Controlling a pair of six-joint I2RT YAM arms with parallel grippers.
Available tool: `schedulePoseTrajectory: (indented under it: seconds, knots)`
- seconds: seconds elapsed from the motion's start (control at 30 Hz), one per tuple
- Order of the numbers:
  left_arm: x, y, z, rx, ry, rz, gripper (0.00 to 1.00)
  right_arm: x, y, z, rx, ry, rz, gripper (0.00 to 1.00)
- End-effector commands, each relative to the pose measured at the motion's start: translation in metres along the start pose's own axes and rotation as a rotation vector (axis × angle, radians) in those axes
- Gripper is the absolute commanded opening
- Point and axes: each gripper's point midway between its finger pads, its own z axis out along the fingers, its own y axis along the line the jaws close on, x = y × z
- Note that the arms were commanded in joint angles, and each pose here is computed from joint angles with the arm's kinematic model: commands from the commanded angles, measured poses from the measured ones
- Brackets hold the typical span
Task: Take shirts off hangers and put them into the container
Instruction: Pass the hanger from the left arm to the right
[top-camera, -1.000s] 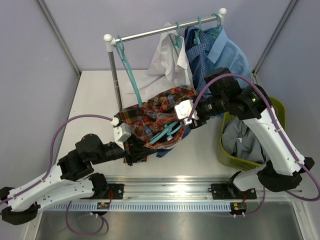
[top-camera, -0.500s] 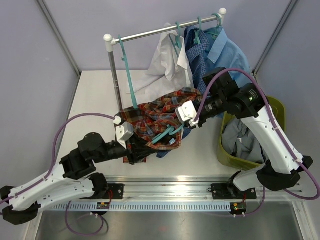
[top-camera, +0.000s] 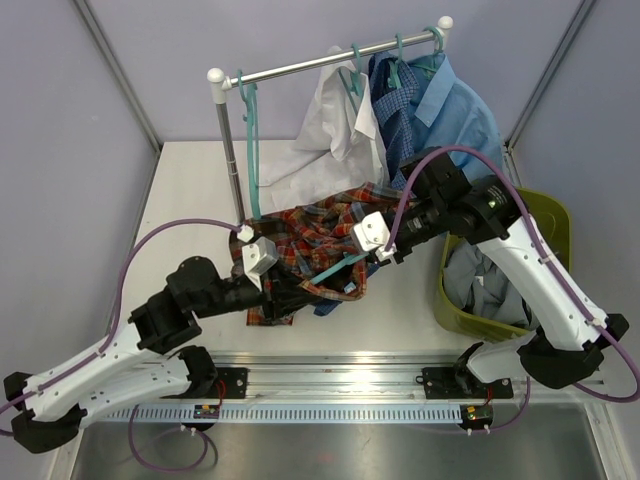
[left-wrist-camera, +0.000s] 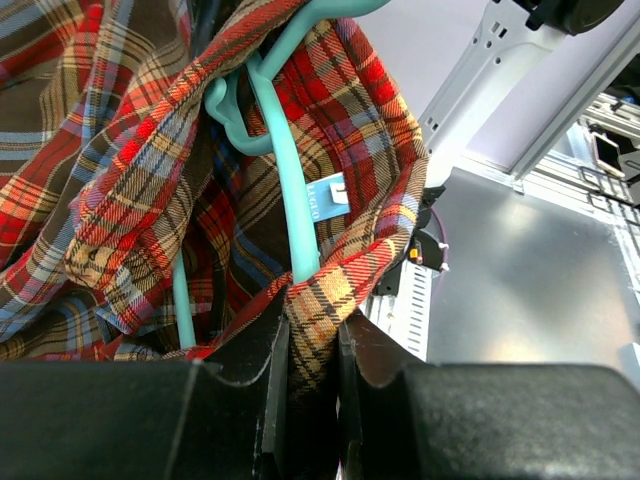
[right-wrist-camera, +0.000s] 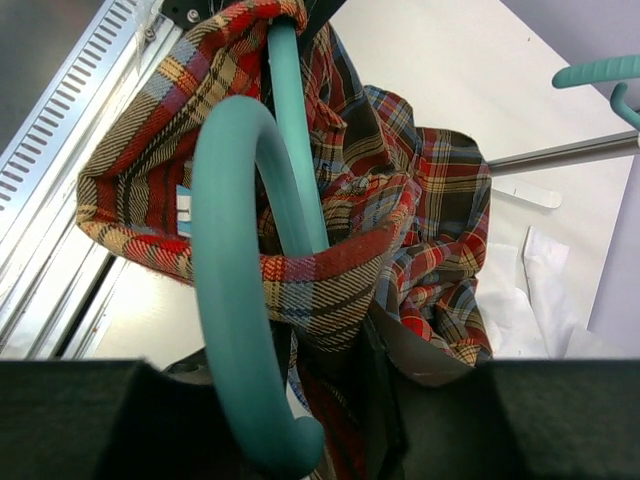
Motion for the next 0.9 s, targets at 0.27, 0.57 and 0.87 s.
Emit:
schedulePoseTrajectory:
  seconds: [0.27,0.57,0.87]
  knots:
    - [-0.079,-0.026,-0.019,0.083,-0.28,0.072,0.0,-0.005,0.049,-0.014,-0.102,0.023,0.129,0.0]
    - [-0.081,0.005,-0.031,-0.12,-0.274,0.019,0.34,0.005,0.04,-0.023,-0.027,0.115,0.205,0.0]
    - [-0.075,0.079,-0.08,-0.664,-0.234,-0.204,0.99,0.063,0.017,-0.018,0.159,0.325,0.34,0.0]
